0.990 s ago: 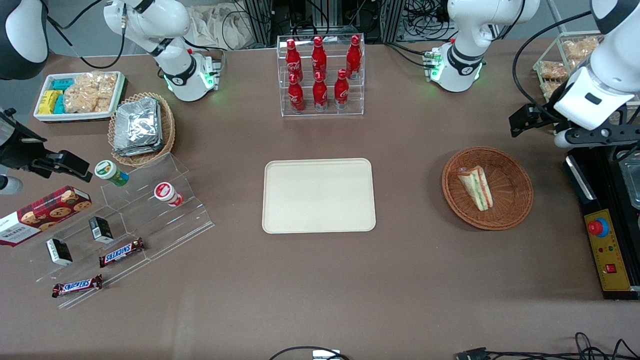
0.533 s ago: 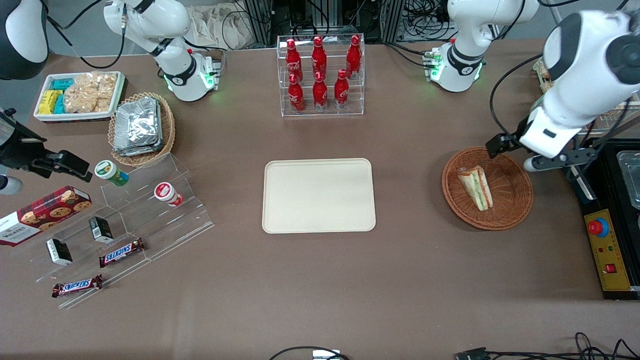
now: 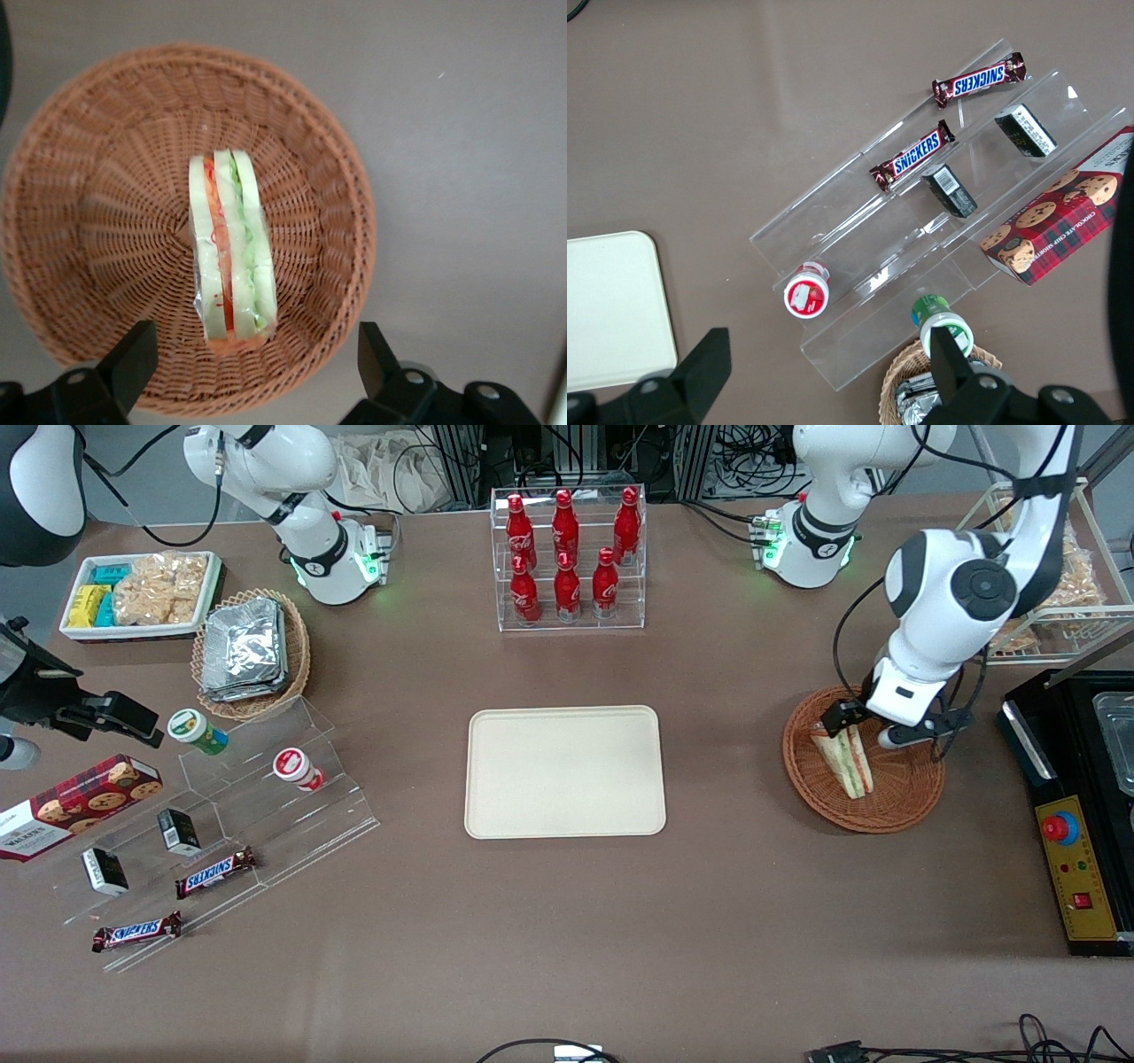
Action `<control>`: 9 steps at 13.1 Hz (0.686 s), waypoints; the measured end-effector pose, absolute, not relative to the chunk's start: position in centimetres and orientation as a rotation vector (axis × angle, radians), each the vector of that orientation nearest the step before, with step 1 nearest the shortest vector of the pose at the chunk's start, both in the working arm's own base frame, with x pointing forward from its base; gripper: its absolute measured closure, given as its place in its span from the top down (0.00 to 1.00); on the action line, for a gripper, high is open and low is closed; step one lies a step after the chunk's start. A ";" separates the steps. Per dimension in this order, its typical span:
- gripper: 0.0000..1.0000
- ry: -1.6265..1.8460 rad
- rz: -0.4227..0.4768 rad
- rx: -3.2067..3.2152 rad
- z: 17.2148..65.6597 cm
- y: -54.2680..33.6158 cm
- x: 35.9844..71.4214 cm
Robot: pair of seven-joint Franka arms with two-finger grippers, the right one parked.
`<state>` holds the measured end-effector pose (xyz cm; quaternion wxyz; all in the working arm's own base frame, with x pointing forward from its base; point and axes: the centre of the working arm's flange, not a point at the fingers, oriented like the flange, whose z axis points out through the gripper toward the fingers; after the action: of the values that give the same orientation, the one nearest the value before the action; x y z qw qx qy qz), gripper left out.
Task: Place sandwich from basket to tray
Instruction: 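Close the left gripper on the wrapped sandwich and lift it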
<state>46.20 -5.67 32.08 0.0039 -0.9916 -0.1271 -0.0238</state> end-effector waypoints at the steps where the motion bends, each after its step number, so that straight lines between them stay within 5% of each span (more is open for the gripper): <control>1: 1.00 -0.400 -0.069 -3.108 30.6 -5.5 45.7; 9: 1.00 -0.431 -0.090 -3.089 24.3 -3.3 46.1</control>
<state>46.09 -3.27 24.30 0.0105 -0.9899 -0.1382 -0.0288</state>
